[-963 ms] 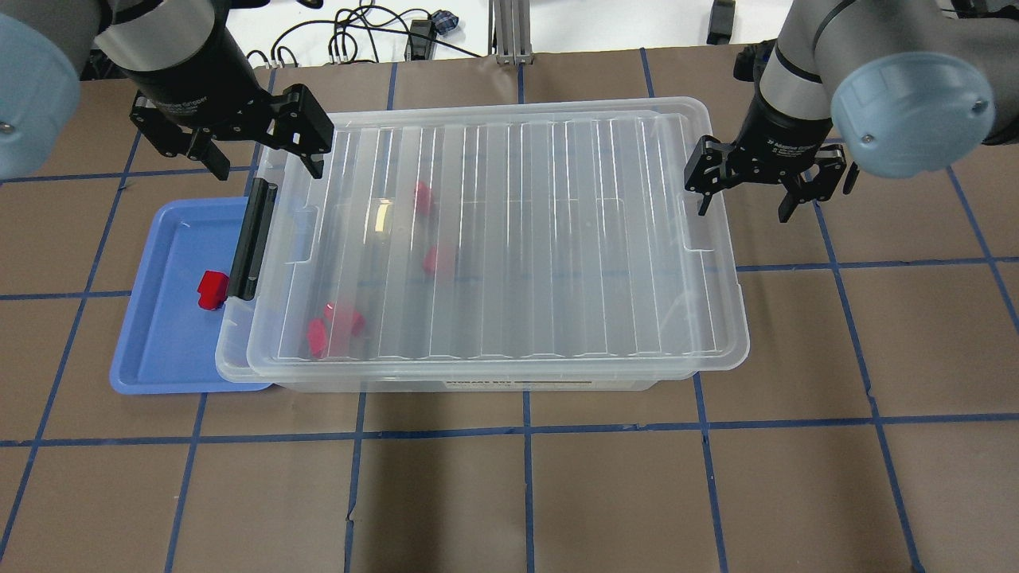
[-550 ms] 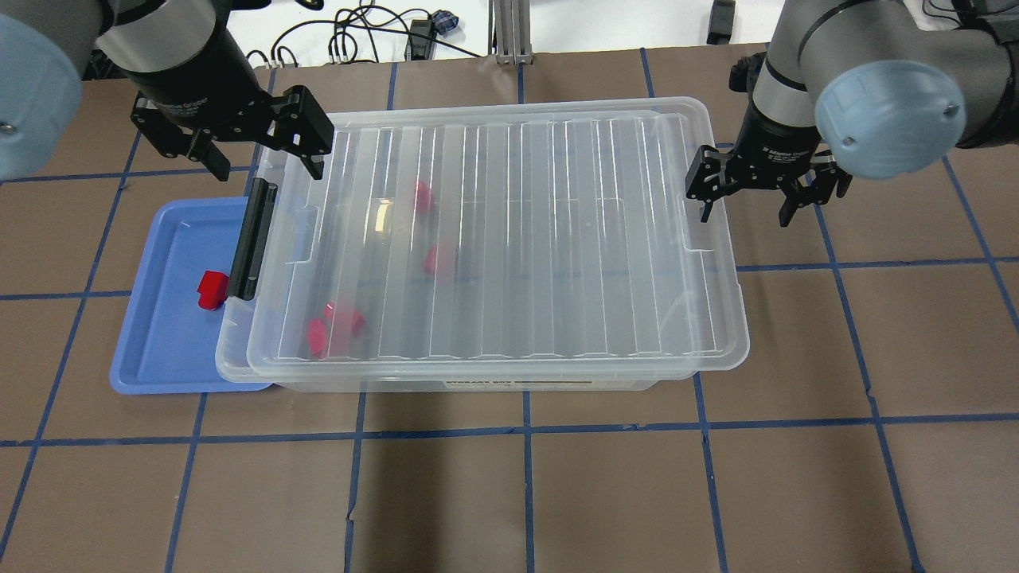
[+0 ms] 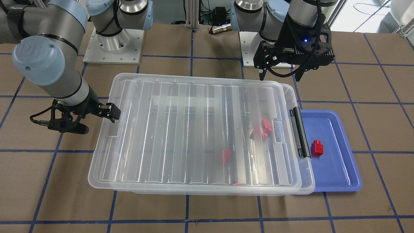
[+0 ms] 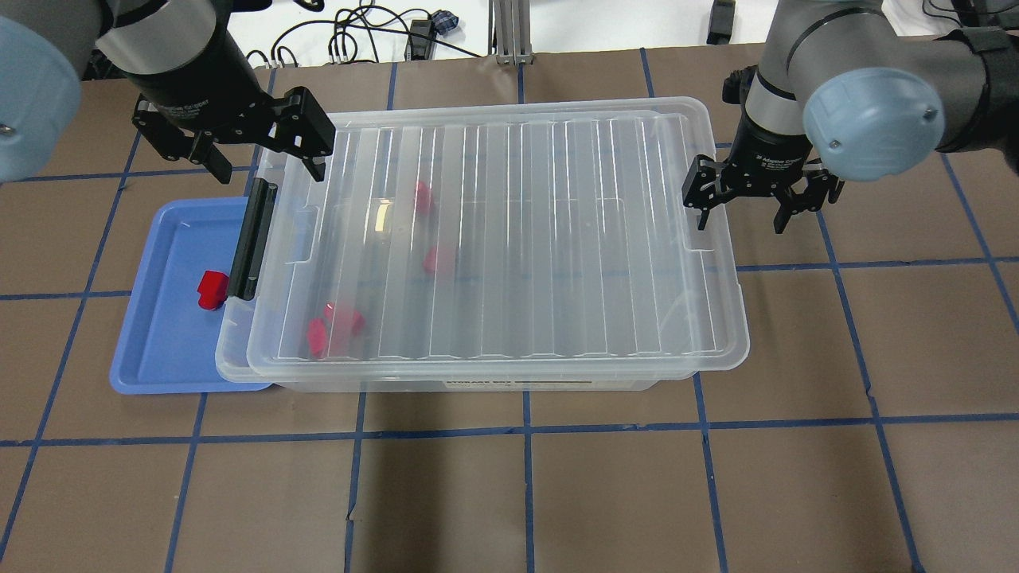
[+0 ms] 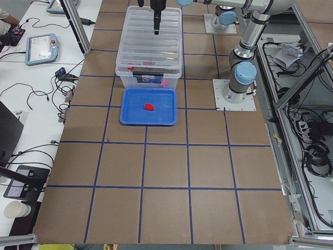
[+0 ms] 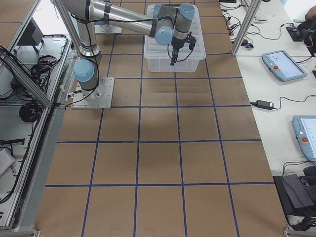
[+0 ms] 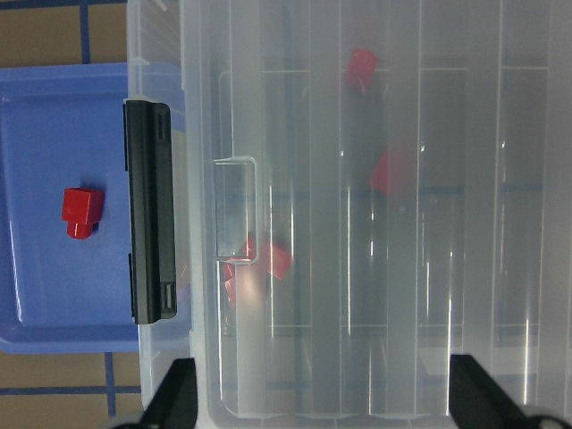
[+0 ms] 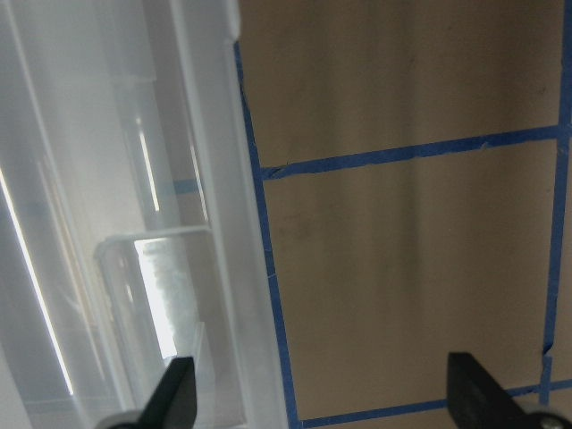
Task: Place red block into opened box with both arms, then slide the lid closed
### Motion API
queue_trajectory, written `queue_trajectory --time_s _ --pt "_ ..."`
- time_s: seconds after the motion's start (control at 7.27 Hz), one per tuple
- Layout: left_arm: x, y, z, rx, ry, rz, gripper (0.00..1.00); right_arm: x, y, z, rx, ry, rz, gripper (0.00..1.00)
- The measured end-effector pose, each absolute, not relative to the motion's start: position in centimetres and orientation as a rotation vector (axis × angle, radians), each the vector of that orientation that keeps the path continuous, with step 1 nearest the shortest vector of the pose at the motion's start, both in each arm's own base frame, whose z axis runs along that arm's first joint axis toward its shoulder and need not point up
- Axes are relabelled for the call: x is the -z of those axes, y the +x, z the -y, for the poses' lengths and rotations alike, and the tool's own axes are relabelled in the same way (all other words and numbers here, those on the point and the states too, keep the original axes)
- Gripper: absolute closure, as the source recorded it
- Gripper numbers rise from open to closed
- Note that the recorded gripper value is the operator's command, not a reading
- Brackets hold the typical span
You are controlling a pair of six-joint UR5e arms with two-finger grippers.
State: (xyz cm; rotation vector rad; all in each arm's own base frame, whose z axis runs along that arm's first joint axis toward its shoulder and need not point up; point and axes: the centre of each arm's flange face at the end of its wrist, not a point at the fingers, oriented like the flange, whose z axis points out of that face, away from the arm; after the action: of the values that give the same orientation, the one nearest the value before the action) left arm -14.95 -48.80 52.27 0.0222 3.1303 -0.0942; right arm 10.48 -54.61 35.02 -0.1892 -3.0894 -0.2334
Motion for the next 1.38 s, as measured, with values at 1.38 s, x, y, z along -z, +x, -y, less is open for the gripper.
queue_trajectory --time_s 1.38 --pt "-40.3 8.7 53.4 -0.063 -0.078 -3.232 0.0 -34.8 3.0 55.6 0.262 -0.081 3.048 0.0"
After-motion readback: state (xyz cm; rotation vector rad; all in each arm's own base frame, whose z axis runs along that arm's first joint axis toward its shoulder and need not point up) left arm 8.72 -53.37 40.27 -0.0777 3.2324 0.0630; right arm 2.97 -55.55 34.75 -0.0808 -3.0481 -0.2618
